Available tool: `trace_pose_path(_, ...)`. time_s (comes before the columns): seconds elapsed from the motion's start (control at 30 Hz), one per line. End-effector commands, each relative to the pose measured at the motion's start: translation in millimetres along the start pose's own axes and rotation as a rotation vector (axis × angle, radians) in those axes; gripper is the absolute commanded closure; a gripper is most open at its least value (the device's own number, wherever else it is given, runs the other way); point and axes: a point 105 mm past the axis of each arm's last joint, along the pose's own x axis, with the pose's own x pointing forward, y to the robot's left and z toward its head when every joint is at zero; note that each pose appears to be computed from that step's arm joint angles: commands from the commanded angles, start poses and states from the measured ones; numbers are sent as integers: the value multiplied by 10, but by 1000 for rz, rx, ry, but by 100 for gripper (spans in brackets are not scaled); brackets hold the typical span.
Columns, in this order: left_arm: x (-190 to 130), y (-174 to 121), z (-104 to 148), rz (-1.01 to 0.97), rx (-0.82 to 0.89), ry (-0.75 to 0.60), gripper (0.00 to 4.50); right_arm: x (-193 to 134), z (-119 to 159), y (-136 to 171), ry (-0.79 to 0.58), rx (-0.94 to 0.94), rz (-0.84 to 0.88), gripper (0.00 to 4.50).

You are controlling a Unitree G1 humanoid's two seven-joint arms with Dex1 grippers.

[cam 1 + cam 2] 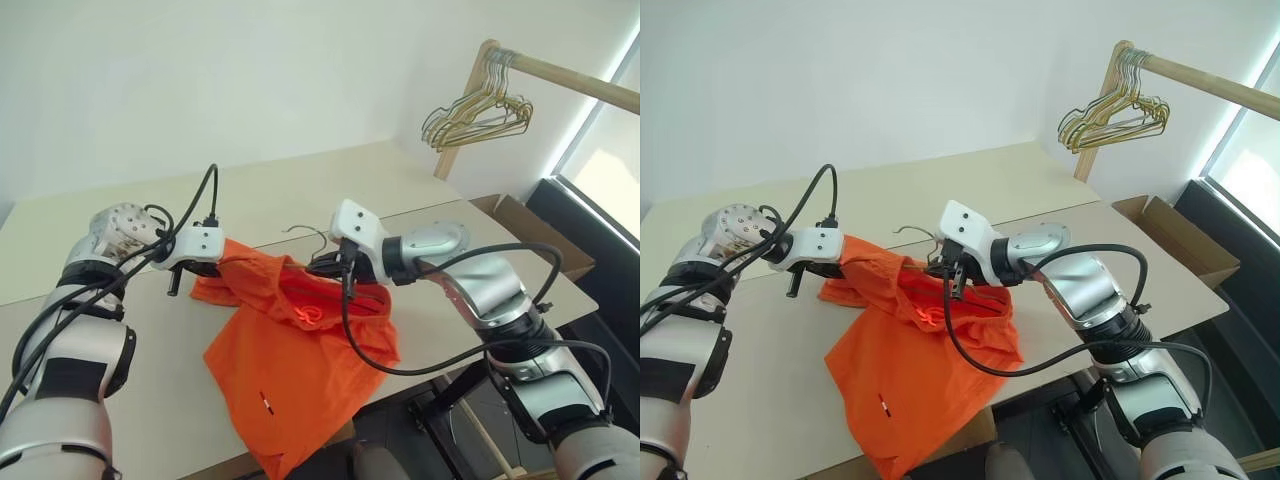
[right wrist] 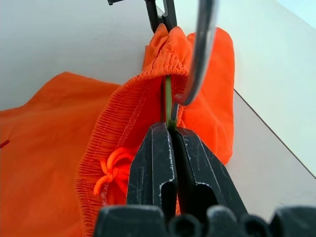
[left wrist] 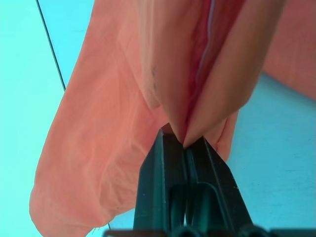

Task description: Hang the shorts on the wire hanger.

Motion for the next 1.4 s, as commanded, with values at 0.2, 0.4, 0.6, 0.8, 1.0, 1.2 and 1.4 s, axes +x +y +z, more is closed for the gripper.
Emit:
trace_pose_path(0.2,-294,193,-110,180,-96,-21,448,-137,121,-18,-45,-37,-25,450)
trace_pose_path(0.4,-454,106,-405,241,-210,21,448,-171,89,-12,-37,-39,-28,450)
trace_pose_path(0.6,-436,-4,-555,249,-270,40,448,-186,84,23,-36,-52,-9,450)
trace_pose_path(0.8,-388,-33,-535,239,-256,26,448,-197,88,36,-35,-61,2,450)
trace_pose_path(1.0,-347,-13,-274,167,-197,-83,384,-186,118,42,-43,-69,9,450)
trace_pose_path(1.2,-598,-31,-69,67,-119,-160,188,-192,122,43,-42,-74,10,450)
trace_pose_path(1.4,-862,0,161,33,0,-190,3,-196,120,30,-37,-79,9,450)
